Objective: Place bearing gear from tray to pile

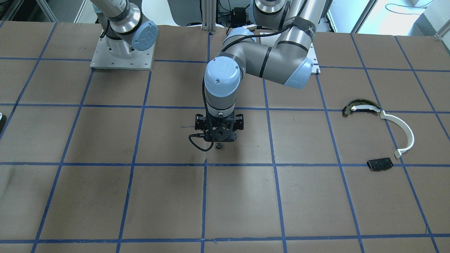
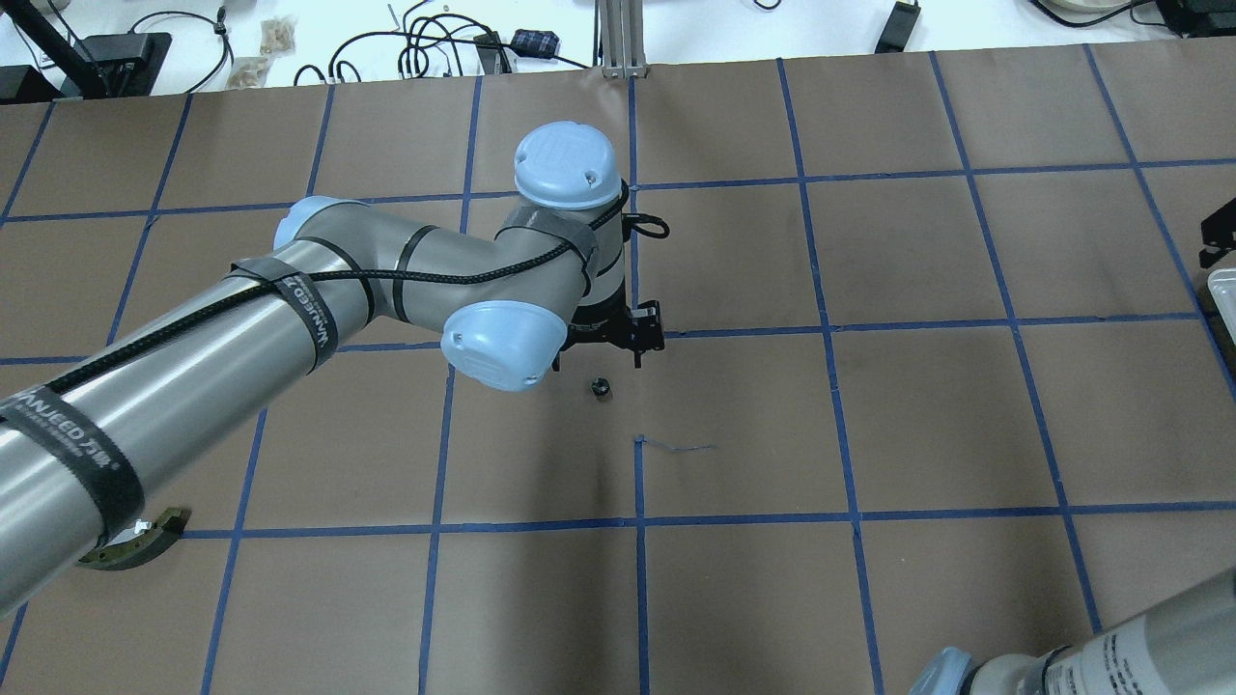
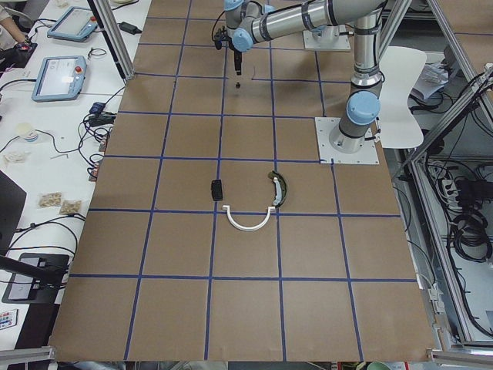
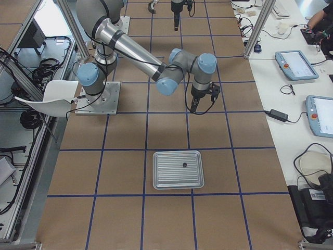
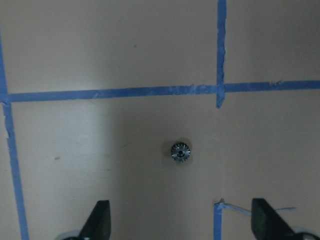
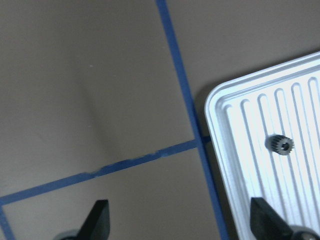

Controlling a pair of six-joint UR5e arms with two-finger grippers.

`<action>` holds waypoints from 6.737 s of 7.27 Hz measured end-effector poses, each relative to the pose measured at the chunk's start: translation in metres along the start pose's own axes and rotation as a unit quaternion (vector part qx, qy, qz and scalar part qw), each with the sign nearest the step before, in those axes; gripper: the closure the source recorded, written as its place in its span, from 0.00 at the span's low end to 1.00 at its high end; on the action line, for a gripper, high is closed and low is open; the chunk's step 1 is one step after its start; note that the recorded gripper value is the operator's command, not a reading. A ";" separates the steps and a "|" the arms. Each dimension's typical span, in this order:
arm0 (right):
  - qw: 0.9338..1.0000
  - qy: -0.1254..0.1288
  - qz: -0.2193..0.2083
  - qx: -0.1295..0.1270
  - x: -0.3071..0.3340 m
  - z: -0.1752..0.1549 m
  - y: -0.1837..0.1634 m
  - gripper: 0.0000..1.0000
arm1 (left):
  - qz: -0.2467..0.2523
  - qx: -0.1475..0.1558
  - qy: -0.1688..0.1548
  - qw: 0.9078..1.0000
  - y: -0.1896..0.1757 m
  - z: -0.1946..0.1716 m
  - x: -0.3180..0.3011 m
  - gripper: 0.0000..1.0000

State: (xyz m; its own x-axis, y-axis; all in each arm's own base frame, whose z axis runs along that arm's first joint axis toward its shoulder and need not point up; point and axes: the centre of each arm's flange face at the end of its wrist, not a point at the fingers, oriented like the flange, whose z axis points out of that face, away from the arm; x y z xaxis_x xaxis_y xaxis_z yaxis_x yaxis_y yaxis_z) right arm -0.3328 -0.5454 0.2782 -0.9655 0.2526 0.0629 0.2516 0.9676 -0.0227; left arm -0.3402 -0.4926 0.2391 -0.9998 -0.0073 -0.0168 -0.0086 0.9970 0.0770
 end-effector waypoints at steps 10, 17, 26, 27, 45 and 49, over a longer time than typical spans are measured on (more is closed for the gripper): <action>0.999 -0.025 -0.034 -0.024 0.105 0.105 -0.023 0.67 | -0.003 -0.028 -0.006 1.000 -0.017 0.065 -0.014 0.22; 0.999 -0.026 -0.033 -0.030 0.103 0.085 -0.023 1.00 | 0.001 -0.023 -0.007 1.000 -0.021 0.071 -0.013 1.00; 0.991 -0.077 0.063 -0.089 -0.459 -0.065 0.024 1.00 | 0.135 -0.050 -0.002 0.990 -0.042 -0.037 -0.381 1.00; 0.989 -0.083 0.070 -0.099 -0.524 -0.068 0.059 1.00 | 0.132 -0.053 0.014 0.990 -0.033 -0.024 -0.436 1.00; 0.995 -0.088 0.048 -0.020 -0.395 -0.155 0.083 0.00 | 0.017 0.034 0.016 0.999 -0.044 -0.060 -0.136 0.05; 0.998 -0.058 0.026 -0.027 -0.371 -0.191 0.115 0.00 | -0.022 0.028 0.018 0.999 -0.020 0.013 -0.020 0.06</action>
State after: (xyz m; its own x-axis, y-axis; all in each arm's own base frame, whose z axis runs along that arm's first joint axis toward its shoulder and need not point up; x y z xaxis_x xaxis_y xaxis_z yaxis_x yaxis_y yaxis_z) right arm 0.0668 -0.5269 0.4430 -0.9513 0.3036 -0.0524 0.3024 0.9527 0.0312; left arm -0.3201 -0.5116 0.2245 -0.9984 -0.0532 0.0177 -0.0528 0.9984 0.0214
